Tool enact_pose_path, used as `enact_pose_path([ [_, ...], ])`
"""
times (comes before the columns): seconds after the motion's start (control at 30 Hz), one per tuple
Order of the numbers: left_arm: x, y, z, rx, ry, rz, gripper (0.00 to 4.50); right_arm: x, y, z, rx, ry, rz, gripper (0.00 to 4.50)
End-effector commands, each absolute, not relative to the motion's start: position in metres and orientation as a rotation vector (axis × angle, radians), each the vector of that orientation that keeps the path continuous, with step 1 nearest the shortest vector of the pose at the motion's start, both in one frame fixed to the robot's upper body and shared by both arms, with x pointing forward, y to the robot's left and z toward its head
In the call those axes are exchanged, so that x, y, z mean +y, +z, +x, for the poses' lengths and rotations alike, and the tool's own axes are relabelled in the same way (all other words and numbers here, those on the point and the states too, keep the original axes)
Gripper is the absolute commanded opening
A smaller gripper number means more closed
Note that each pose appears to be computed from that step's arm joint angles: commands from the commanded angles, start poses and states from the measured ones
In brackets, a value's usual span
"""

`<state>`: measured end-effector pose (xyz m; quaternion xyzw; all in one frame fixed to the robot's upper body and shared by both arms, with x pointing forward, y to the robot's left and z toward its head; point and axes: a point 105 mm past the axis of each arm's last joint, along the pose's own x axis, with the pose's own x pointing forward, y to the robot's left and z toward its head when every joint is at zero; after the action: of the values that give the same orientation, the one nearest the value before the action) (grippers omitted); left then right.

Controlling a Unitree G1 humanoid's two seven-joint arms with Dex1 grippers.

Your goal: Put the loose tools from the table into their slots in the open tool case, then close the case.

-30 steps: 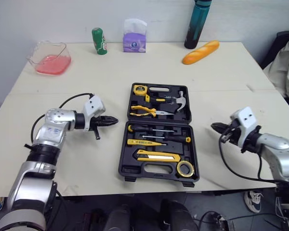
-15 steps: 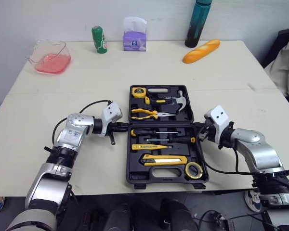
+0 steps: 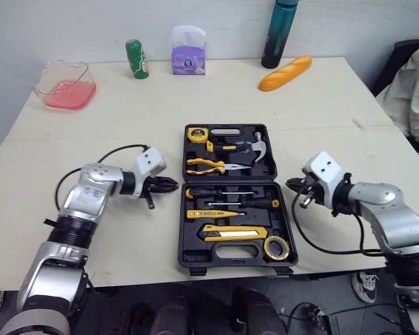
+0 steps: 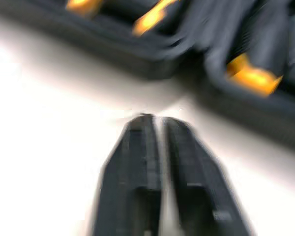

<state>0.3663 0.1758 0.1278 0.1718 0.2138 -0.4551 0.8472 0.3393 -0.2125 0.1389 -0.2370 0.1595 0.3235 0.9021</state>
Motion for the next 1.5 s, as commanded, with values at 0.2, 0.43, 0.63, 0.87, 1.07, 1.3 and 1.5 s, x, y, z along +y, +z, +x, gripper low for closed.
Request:
enact_pose_path([
  [0.2, 0.171, 0.171, 0.389, 0.529, -0.763, 0.015, 4.50, -0.219, 0.199, 0.350, 0.342, 0.601, -0.203, 4.08],
  [0.43, 0.152, 0.160, 0.399, 0.655, -0.706, -0.079, 4.50, -0.195, 0.205, 0.379, 0.484, 0.571, -0.010, 4.45],
  [0.63, 0.142, 0.160, 0.406, 0.676, -0.700, -0.133, 4.50, -0.185, 0.184, 0.392, 0.592, 0.536, -0.033, 4.45],
  [0.87, 0.139, 0.150, 0.405, 0.690, -0.698, -0.056, 4.50, -0.180, 0.173, 0.402, 0.613, 0.518, -0.048, 4.45],
  [1.07, 0.128, 0.134, 0.393, 0.732, -0.784, 0.074, 2.71, -0.181, 0.163, 0.407, 0.624, 0.500, -0.052, 2.58],
  [1.3, 0.122, 0.127, 0.390, 0.732, -0.800, 0.104, 0.22, -0.173, 0.162, 0.405, 0.626, 0.521, -0.035, 0.00],
  [1.5, 0.113, 0.133, 0.386, 0.689, -0.862, 0.102, 0.01, -0.167, 0.170, 0.404, 0.603, 0.531, -0.007, 0.00],
])
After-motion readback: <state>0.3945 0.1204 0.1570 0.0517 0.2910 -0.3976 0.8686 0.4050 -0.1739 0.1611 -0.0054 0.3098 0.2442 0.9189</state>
